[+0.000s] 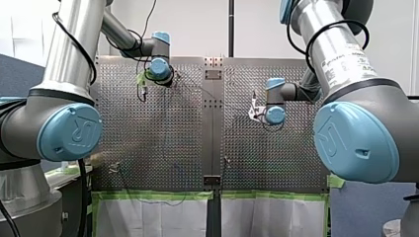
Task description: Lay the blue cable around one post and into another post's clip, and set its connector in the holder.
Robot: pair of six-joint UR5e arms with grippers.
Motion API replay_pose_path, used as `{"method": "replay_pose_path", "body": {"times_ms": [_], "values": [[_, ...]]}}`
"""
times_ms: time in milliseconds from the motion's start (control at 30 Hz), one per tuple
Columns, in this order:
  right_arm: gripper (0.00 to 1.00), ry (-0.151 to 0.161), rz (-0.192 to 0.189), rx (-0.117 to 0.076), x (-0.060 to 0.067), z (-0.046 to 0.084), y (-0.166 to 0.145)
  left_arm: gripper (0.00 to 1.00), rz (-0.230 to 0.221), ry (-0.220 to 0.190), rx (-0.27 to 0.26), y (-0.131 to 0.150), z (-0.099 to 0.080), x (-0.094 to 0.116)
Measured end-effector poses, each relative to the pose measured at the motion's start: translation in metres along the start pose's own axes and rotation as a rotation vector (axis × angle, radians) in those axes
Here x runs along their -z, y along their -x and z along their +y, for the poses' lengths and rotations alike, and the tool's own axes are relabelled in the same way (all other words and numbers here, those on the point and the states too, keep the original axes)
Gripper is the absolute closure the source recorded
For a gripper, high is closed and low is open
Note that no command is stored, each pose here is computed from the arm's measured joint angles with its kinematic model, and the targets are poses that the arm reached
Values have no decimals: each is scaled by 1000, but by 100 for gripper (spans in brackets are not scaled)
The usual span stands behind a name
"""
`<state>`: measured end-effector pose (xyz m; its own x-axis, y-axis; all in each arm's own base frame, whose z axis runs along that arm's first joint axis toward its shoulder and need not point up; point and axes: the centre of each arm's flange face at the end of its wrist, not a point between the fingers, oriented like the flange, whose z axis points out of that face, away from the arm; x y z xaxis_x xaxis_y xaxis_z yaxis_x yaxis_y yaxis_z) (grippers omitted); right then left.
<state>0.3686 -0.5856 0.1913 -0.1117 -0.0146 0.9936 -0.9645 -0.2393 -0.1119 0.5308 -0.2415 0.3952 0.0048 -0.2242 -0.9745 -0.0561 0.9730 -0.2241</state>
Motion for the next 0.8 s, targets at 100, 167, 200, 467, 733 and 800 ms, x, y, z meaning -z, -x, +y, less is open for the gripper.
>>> {"method": "replay_pose_path", "body": {"times_ms": [100,167,200,467,733,800], "values": [[100,1,-25,11,6,3,25,0,0,0,0,0,0,0],[100,2,-39,17,10,3,39,0,0,0,0,0,0,0],[100,3,-49,20,13,4,49,0,0,0,0,0,0,0],[100,22,-115,31,36,14,113,0,2,-2,4,-1,-1,1],[100,40,-183,24,64,30,173,0,2,-2,4,-1,-1,1],[100,40,-201,30,73,33,188,0,1,-2,4,-1,-1,1]]}}
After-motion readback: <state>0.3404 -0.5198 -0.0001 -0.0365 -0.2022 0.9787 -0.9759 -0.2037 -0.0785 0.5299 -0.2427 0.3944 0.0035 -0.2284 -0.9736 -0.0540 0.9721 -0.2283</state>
